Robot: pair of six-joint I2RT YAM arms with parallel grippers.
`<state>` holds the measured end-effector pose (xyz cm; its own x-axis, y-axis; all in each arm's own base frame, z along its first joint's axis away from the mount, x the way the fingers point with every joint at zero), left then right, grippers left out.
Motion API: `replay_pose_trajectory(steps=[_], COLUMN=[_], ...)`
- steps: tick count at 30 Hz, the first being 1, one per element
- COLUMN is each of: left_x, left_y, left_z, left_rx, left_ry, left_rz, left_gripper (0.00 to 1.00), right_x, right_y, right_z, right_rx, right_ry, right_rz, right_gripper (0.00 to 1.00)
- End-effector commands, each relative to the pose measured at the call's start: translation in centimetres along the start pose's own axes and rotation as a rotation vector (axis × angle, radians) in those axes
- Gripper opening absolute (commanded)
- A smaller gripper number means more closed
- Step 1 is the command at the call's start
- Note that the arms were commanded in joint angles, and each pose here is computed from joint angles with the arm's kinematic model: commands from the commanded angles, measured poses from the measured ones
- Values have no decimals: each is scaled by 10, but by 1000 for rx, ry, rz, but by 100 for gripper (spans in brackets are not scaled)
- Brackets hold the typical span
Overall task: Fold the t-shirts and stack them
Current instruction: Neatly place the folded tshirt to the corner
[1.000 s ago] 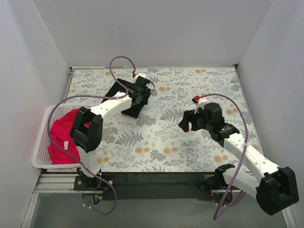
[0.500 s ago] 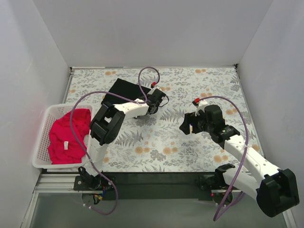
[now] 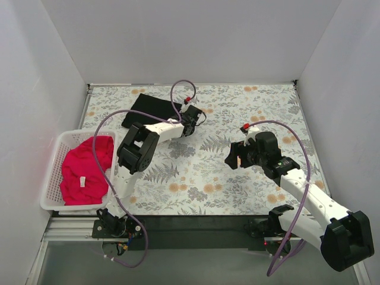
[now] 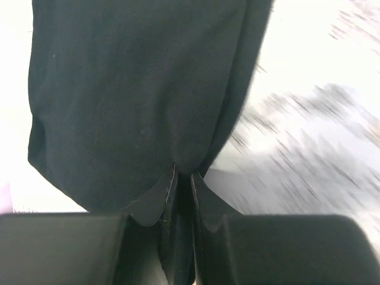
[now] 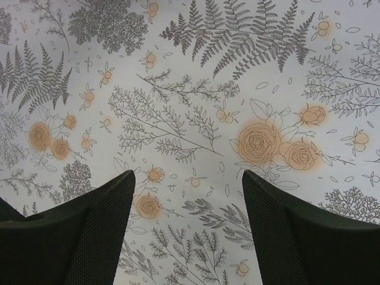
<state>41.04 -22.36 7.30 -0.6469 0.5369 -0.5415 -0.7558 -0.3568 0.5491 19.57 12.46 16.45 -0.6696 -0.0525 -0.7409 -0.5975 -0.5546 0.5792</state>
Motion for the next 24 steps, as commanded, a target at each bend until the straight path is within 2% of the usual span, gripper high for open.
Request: replay_pose_trajectory(steps=[1,11,24], left_x=[-4,-6,18], left_y=[-34,-117,-185], left_z=[24,91,149], left_rx=[-37,-141,-250], left_ry=[39,137,228], left_rz=[29,96,197], left_gripper=[2,1,1], right_x=[-7,-14,-18], right_y=[4,3,-3], right_z=[0,0,4], right_rx=[8,22,-21], right_ry=[17,18,6], right_rz=[-1,48,96], right_gripper=[79,79,79])
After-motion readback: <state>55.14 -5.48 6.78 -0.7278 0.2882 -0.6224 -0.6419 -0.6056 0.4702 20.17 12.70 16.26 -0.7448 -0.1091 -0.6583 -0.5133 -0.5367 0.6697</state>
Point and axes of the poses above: each gripper's point midway between its finger pads, its own y axis back along the fingers, its own z axis along the line the jaws close on, x = y × z, the point moved 8 cm from there along y, back along the fingers, and after that the axes turned 2 degrees about -y, right-handed, at the moved point
